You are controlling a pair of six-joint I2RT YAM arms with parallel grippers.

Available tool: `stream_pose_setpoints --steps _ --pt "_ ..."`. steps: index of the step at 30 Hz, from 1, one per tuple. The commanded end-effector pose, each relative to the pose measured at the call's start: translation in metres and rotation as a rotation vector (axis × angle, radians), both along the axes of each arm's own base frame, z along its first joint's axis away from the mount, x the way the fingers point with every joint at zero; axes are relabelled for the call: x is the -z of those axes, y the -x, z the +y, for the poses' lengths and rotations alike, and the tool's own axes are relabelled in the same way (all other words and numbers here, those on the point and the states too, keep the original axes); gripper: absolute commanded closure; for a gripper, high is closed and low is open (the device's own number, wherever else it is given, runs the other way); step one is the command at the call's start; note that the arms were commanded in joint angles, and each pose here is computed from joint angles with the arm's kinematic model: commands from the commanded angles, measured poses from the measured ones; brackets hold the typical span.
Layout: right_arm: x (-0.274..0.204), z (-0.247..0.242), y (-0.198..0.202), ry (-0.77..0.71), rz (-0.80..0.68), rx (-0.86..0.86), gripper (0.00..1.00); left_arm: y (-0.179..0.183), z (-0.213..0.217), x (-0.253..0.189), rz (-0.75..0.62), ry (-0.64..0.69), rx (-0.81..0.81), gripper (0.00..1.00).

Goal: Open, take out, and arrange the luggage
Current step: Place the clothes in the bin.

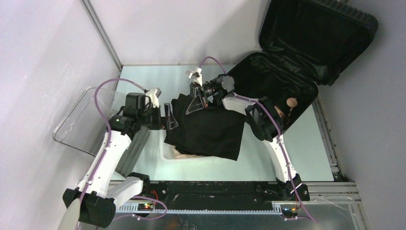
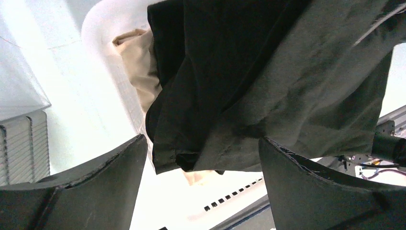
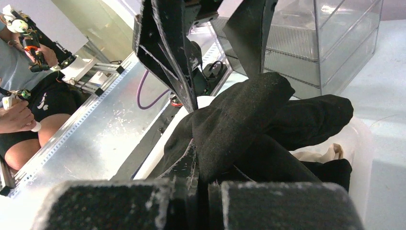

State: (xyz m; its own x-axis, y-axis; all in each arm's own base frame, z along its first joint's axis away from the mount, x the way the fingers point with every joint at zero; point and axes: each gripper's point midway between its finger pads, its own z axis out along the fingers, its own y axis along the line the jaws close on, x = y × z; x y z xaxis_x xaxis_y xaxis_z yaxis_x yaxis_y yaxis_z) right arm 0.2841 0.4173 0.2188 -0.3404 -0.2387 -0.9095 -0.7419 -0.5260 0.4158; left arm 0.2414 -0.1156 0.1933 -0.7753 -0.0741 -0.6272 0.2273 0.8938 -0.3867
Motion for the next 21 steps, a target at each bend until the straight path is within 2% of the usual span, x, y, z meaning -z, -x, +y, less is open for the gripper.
stream_pose_setpoints --steps 1,6,8,10,11,12,13,14,15,16,17,19,21 --pt "0.001 0.002 0.006 -0.036 -0.093 -0.038 1.0 0.005 0.0 0.016 0.048 -0.019 0.055 0.09" --pt "0.004 0.009 0.013 -0.038 -0.09 -0.055 1.0 -0.002 0.001 0.019 0.011 -0.017 0.029 0.09" --pt "0.006 0.009 0.013 -0.037 -0.089 -0.056 1.0 -0.004 -0.005 0.026 0.026 0.007 0.043 0.13" --pt "0.006 0.007 0.009 -0.041 -0.08 -0.039 0.99 -0.001 -0.007 0.036 0.071 0.013 0.058 0.25" --pt "0.004 0.006 0.005 -0.051 -0.077 -0.021 0.96 -0.001 -0.003 0.04 0.086 -0.008 0.044 0.43" --pt "0.003 0.005 0.003 -0.057 -0.072 -0.008 0.88 0.002 0.0 0.046 0.115 -0.032 0.036 0.52" --pt "-0.001 0.003 -0.004 -0.074 -0.059 0.027 0.86 0.001 0.006 0.049 0.12 -0.063 0.012 0.69" --pt "-0.005 0.003 -0.007 -0.088 -0.051 0.049 0.8 0.002 0.009 0.049 0.121 -0.073 0.004 0.76" --pt "-0.014 0.001 -0.017 -0.125 -0.021 0.115 0.74 0.001 0.01 0.047 0.111 -0.077 -0.002 0.86" --pt "-0.017 -0.001 -0.025 -0.143 0.0 0.157 0.64 0.0 0.01 0.043 0.092 -0.069 -0.009 0.9" --pt "-0.024 -0.003 -0.034 -0.173 0.037 0.223 0.61 -0.001 0.01 0.041 0.081 -0.068 -0.019 0.95" --pt "-0.03 -0.007 -0.046 -0.206 0.067 0.303 0.53 -0.002 0.011 0.039 0.075 -0.059 -0.05 0.99" --pt "-0.035 -0.012 -0.059 -0.228 0.106 0.389 0.45 0.001 0.011 0.042 0.102 -0.051 -0.059 1.0"
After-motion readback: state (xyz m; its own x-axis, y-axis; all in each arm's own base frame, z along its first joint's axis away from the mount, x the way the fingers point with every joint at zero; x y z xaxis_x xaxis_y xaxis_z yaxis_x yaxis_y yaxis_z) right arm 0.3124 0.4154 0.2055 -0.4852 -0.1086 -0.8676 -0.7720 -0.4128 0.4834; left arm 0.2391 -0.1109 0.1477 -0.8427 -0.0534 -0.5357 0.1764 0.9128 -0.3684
